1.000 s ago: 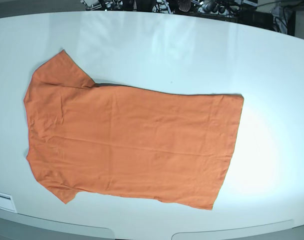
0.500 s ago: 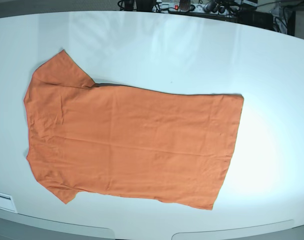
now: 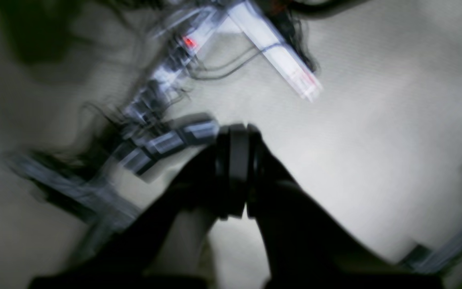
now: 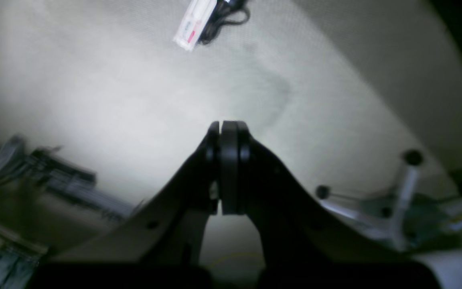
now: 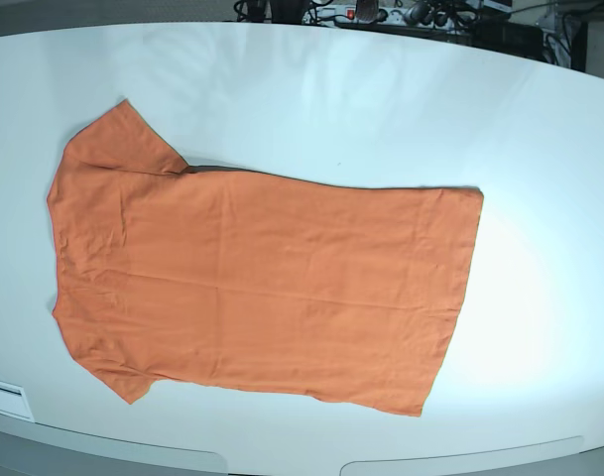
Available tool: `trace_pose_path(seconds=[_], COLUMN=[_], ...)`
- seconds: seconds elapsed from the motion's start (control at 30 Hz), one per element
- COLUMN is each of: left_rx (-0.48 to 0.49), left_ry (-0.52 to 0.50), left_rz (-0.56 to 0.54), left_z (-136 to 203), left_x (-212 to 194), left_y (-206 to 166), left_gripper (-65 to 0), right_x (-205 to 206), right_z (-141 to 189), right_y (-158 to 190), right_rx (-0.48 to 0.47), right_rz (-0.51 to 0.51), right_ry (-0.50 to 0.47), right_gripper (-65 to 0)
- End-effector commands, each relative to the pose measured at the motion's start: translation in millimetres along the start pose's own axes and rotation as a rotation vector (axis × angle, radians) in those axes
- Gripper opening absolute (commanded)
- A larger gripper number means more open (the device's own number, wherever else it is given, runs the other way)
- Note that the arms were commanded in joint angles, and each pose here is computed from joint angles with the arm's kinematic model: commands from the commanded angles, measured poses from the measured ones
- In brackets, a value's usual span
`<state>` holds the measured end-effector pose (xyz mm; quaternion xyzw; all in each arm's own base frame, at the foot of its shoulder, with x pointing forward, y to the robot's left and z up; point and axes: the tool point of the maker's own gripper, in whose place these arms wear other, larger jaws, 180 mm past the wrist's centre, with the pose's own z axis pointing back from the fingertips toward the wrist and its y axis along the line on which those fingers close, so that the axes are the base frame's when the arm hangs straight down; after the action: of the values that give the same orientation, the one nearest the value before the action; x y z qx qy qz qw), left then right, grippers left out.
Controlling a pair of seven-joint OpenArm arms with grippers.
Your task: Fold the T-shirt properly
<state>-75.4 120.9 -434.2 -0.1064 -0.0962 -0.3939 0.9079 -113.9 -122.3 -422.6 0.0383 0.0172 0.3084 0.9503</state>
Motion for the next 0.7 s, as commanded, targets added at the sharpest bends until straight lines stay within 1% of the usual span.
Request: trace_pose_path(seconds=[0.0, 0.07, 0.13, 0.27, 0.4, 0.5, 0.57, 0.67], left_rx=[0.007, 0.071, 0.155, 0.318, 0.445, 0.501, 0.529, 0.578], left_ry=[-0.025, -0.058, -0.085, -0.149, -0.199, -0.219, -0.233, -0.267], left_rz=[-0.036, -0.141, -0.239, -0.387, -0.511, -0.541, -0.533, -0.533], left_z=[14, 32, 51, 81, 93, 96, 97, 100], left_x=[9, 25, 42, 71, 89, 100, 107, 122], left_y=[-1, 12, 27, 54, 75, 94, 112, 147], left_gripper=[-65.0, -65.0, -65.0, -65.0, -65.0, -65.0, -65.0, -65.0], right_x=[3, 10, 21, 51, 65, 70, 83, 108], right_z=[13, 32, 49, 81, 104, 115, 120, 131], right_y=[-6, -20, -35, -81, -112, -124, -133, -149], right_rx=[-0.034, -0.101, -0.167, -0.398, -0.608, -0.701, -0.746, -0.821], right_rz=[0.015, 0.059, 0.117, 0.171, 0.253, 0.303, 0.321, 0.381], right_ry=[-0.022, -0.055, -0.098, -0.198, -0.236, -0.247, -0.294, -0.388], right_gripper=[-65.0, -65.0, -65.0, -65.0, -65.0, -65.0, -65.0, -65.0])
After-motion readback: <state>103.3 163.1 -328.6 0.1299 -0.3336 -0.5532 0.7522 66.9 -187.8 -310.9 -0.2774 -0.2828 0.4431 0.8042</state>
